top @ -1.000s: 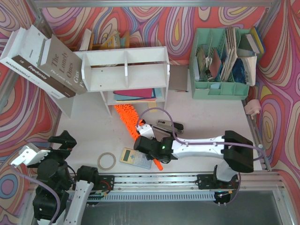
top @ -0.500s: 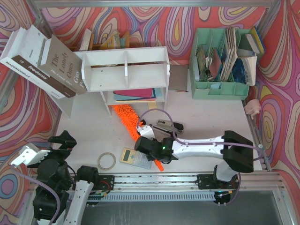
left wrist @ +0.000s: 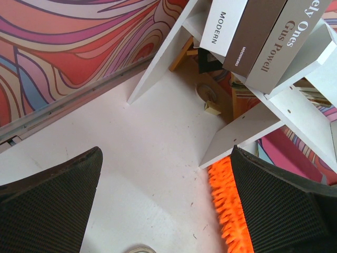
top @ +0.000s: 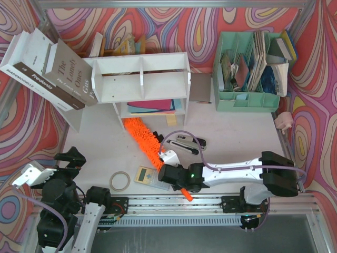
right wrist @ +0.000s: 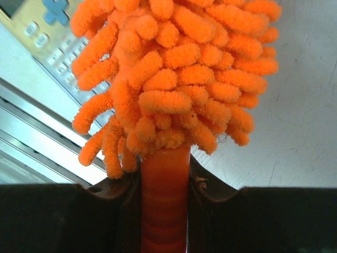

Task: Dust the bookshelf with a duster

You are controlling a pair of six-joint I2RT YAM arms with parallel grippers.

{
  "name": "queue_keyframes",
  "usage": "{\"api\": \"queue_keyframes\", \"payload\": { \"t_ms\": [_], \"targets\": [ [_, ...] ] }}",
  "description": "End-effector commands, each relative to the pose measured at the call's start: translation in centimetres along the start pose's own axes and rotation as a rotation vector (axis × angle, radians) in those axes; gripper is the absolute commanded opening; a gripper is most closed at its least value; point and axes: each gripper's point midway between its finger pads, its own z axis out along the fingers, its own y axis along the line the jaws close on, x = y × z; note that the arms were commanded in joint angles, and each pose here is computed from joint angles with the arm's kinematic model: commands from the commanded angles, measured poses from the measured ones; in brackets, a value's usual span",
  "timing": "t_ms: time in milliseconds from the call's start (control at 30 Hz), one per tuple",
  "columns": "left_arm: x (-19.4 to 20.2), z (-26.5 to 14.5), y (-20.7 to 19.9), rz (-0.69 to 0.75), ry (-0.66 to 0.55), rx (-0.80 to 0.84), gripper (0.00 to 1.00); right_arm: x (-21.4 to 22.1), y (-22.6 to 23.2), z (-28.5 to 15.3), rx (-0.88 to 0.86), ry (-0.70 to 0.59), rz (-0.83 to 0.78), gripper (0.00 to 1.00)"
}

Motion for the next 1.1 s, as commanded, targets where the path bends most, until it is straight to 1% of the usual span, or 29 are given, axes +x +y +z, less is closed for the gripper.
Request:
{"api": "queue_keyframes", "payload": {
  "t_ms": [0,133,233,367,467,700,767,867,1000,1067],
  "targets": [
    [0.1,0.3,-0.2,0.020,-0.002,0.001,0.99,0.1,0.7,0.0,-0.029,-0.017,-0.015,0.00],
    [0.1,0.3,-0.2,0.022,0.000,0.001,0.99,-2.3,1.7,-1.2,-0.046,-0.069,-0.037,0.00],
    [0.1,0.2,-0.1,0.020,-0.002,-0.002,0.98,-5.0,2.7,-3.4,-0.062,-0.135,-0.054,0.00],
    [0.1,0.3,0.0,0.018,-0.005,-0.005,0.99,-7.1,2.8,-6.0,-0.080,-0.193,-0.055,0.00],
    [0.1,0.3,-0.1,0.021,-0.002,-0.004,0.98,-6.6,2.8,-6.1,-0.098,-0.184,-0.047,0.00],
    [0.2,0.3,-0.1,0.019,0.000,0.001,0.99,-1.8,2.0,-1.7,-0.047,-0.066,-0.048,0.00],
    [0.2,0.3,-0.1,0.019,0.001,0.000,0.98,-1.1,1.7,-1.1,-0.030,-0.048,-0.052,0.00],
    [0.2,0.3,-0.2,0.021,0.002,0.001,0.99,-1.7,1.7,-1.6,-0.022,-0.058,-0.061,0.00],
    [0.2,0.2,-0.1,0.020,0.002,0.001,0.99,-3.7,1.9,-3.9,-0.048,-0.111,-0.092,0.00],
    [0.1,0.2,-0.1,0.019,-0.001,-0.002,0.99,-3.9,1.5,-5.0,-0.054,-0.120,-0.117,0.00]
  ]
}}
